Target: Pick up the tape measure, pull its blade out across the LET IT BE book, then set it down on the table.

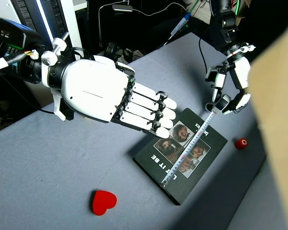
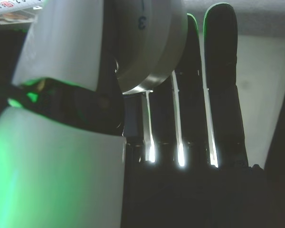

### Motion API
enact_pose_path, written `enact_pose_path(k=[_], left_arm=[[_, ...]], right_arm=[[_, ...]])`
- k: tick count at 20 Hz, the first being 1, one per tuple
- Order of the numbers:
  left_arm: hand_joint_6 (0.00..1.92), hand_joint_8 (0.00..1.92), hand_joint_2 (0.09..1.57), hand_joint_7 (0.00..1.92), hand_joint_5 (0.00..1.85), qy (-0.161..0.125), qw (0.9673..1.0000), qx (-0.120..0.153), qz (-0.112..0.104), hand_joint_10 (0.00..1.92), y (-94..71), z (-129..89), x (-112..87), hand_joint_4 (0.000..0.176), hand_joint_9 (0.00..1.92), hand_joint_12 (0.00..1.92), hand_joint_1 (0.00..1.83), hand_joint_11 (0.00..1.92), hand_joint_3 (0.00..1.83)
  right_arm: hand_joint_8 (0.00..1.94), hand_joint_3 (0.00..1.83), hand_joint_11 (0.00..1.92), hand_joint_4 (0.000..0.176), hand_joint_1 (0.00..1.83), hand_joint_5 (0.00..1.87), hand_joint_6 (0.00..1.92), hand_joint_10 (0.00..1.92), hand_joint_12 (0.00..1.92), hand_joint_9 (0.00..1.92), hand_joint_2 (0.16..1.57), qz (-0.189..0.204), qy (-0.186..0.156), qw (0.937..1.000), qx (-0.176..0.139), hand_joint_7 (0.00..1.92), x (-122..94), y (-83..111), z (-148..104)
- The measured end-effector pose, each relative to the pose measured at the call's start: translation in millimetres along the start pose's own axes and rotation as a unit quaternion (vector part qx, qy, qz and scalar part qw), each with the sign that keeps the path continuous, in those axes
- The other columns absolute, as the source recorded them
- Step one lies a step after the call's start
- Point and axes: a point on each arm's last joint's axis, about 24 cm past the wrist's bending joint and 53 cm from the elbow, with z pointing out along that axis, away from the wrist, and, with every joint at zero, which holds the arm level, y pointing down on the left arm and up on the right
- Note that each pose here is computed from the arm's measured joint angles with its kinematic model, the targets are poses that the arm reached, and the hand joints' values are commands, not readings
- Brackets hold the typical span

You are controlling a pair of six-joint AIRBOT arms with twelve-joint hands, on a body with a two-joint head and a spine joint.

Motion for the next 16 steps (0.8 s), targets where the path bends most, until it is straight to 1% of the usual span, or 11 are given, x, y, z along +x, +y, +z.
enact_pose_path(k=[4, 7, 9, 11, 12, 13, 16], left_arm=[[0.57, 1.04, 1.10, 1.00, 1.08, -0.003, 1.0000, 0.000, -0.003, 1.31, -0.1, 0.0, -1.2, 0.000, 0.84, 1.06, 1.38, 0.81, 0.00], [0.58, 1.02, 1.10, 1.02, 1.08, -0.004, 1.0000, 0.001, -0.005, 1.29, -0.7, -0.1, -1.7, 0.000, 0.85, 1.07, 1.38, 0.82, 0.00], [0.58, 1.01, 1.10, 1.02, 1.08, -0.002, 1.0000, 0.007, -0.005, 1.29, -6.5, 0.4, 2.5, 0.000, 0.85, 1.07, 1.38, 0.82, 0.00], [0.55, 1.03, 1.10, 1.01, 1.10, 0.002, 0.9998, 0.018, -0.012, 1.30, -21.1, 2.4, 7.6, 0.000, 0.85, 1.08, 1.38, 0.81, 0.00], [0.54, 1.03, 1.10, 1.01, 1.11, 0.004, 0.9996, 0.025, -0.014, 1.30, -30.7, 3.0, 9.6, 0.000, 0.85, 1.08, 1.38, 0.81, 0.00], [0.54, 1.04, 1.10, 1.00, 1.11, 0.007, 0.9992, 0.035, -0.017, 1.30, -43.9, 4.0, 14.1, 0.000, 0.85, 1.08, 1.38, 0.81, 0.00], [0.54, 1.04, 1.10, 1.00, 1.11, 0.015, 0.9984, 0.050, -0.022, 1.29, -63.7, 0.6, 19.9, 0.000, 0.86, 1.08, 1.38, 0.81, 0.00]], right_arm=[[0.00, 0.00, 0.00, 0.000, 0.12, 0.00, 0.00, 0.00, 0.23, 0.00, 1.01, 0.000, -0.002, 1.0000, 0.000, 0.00, -0.9, 0.1, 0.0], [0.00, 0.00, 0.00, 0.000, 0.12, 0.00, 0.00, 0.00, 0.24, 0.00, 1.01, -0.002, -0.003, 1.0000, -0.001, 0.00, -1.3, 0.5, -0.1], [0.00, 0.00, 0.00, 0.000, 0.12, 0.00, 0.00, 0.00, 0.24, 0.00, 1.01, -0.002, -0.004, 1.0000, -0.001, 0.00, -1.0, -0.4, -0.4], [0.00, 0.00, 0.00, 0.000, 0.12, 0.00, 0.00, 0.00, 0.24, 0.00, 1.01, -0.002, -0.002, 1.0000, -0.001, 0.00, 0.4, -0.1, -0.3], [0.00, 0.00, 0.00, 0.000, 0.12, 0.00, 0.00, 0.00, 0.24, 0.00, 1.01, -0.004, -0.002, 1.0000, -0.002, 0.00, 0.8, 0.7, -0.1], [0.00, 0.00, 0.00, 0.000, 0.12, 0.00, 0.00, 0.00, 0.24, 0.00, 1.01, -0.003, -0.002, 1.0000, -0.003, 0.00, 1.0, 1.1, -0.2], [0.00, 0.00, 0.00, 0.000, 0.12, 0.00, 0.00, 0.00, 0.24, 0.00, 1.02, -0.003, -0.003, 1.0000, -0.002, 0.00, 0.5, 0.8, -0.3]])
